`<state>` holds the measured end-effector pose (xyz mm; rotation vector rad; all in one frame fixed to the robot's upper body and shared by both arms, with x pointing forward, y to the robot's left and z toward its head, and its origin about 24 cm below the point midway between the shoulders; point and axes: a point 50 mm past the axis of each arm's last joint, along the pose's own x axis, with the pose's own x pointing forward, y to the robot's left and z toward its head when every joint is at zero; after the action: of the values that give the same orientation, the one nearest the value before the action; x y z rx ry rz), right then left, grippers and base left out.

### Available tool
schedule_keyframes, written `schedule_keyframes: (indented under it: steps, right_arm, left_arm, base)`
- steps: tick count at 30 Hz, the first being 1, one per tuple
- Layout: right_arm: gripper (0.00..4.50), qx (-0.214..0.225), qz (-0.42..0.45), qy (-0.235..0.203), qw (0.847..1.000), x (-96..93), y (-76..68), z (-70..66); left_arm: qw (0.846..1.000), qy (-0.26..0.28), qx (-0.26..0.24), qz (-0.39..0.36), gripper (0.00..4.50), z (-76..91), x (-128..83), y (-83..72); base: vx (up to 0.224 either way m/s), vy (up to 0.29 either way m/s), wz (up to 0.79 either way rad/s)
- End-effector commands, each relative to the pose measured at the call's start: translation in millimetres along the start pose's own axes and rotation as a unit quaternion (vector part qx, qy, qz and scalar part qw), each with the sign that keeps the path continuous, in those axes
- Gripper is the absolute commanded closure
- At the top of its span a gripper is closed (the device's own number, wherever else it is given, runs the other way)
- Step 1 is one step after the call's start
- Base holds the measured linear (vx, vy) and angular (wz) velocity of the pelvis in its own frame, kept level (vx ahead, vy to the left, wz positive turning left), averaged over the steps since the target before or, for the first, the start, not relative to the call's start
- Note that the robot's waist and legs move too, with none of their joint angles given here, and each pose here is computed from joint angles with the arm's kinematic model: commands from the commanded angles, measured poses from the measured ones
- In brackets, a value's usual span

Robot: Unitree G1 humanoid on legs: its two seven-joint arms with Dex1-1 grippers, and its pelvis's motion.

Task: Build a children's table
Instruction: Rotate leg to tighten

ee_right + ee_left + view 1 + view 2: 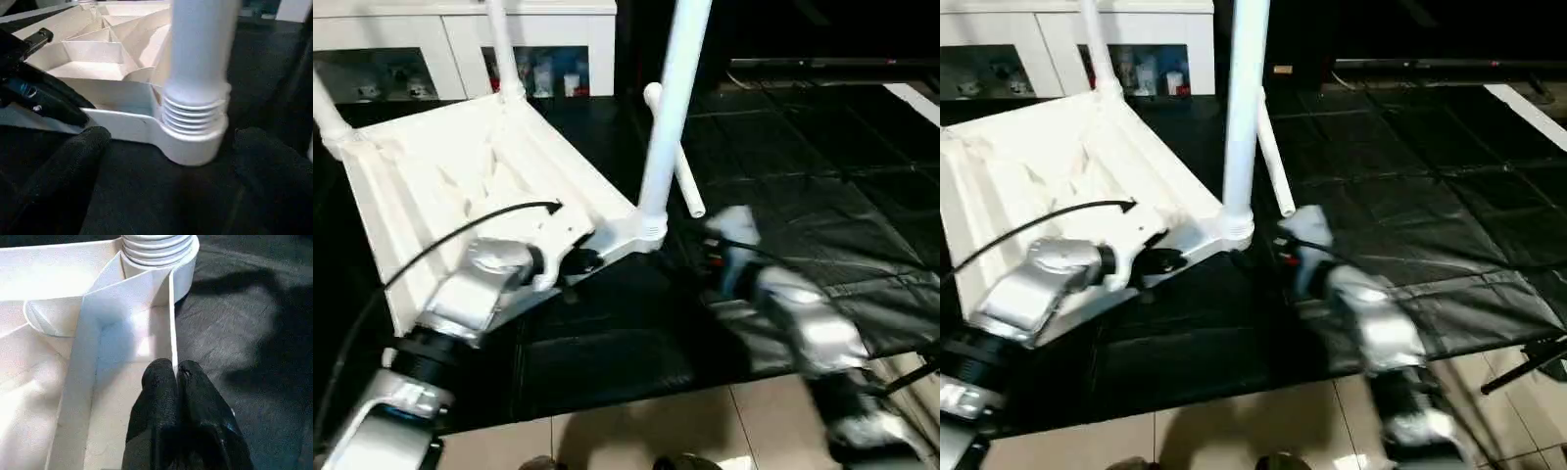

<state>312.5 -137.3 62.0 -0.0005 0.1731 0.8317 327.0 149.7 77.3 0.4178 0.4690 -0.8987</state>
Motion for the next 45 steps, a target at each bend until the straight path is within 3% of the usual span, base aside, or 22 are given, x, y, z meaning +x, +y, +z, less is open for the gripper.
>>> schedule_keyframes:
  steps: [1,4,8,12,15,26,33,41,44,45]
  right_arm:
    - [0.05,-0.006,0.017,-0.013,1.0,-11.2,-0.7,8.6]
    - [0.05,-0.011,0.024,-0.014,1.0,-15.8,-0.7,10.8]
    - [0.05,-0.044,0.055,0.0,0.998,-31.1,-2.1,15.4]
    - [0.05,-0.044,0.064,0.003,0.997,-34.6,-2.5,16.8]
    - [0.05,-0.047,0.083,0.027,0.995,-44.4,-4.9,15.8]
    - [0.05,-0.078,0.156,0.063,0.983,-45.7,-1.1,9.0]
    - [0.05,-0.06,0.215,0.088,0.971,-44.1,0.7,2.0]
    - [0.79,-0.053,0.232,0.094,0.967,-41.0,-2.8,-1.7]
    - [0.84,-0.053,0.235,0.094,0.966,-40.5,-3.1,-1.9]
    - [1.19,-0.051,0.24,0.093,0.965,-39.7,-2.8,-2.0]
  left_arm:
    - [0.999,-0.023,0.041,-0.016,4.5,10.7,-3,3.3]
    - [0.998,-0.027,0.045,-0.024,4.5,9.4,-3,3.6]
    - [0.992,-0.029,0.095,-0.08,4.5,-1.8,-1,-1.4]
    - [0.99,-0.027,0.104,-0.09,4.5,-2.5,-2,-2.7]
    - [0.979,-0.047,0.131,-0.148,4.5,0.3,-4,-12.7]
    - [0.953,-0.033,0.182,-0.239,4.5,-11.5,-8,-25.9]
    - [0.942,-0.031,0.2,-0.267,4.5,-11.6,-10,-29.4]
    - [0.936,-0.031,0.21,-0.282,4.5,-12.0,-10,-32.4]
    - [0.935,-0.03,0.211,-0.283,4.5,-12.2,-10,-32.5]
    - [0.934,-0.027,0.212,-0.285,4.5,-12.7,-10,-32.6]
  base:
    - [0.0,0.0,0.0]
    - [0.0,0.0,0.0]
    - [0.0,0.0,0.0]
    - [0.0,0.0,0.0]
    - [0.0,0.0,0.0]
    - [0.0,0.0,0.0]
    - [0.0,0.0,0.0]
    - [0.0,0.0,0.0]
    - [0.0,0.0,0.0]
    - [0.0,0.0,0.0]
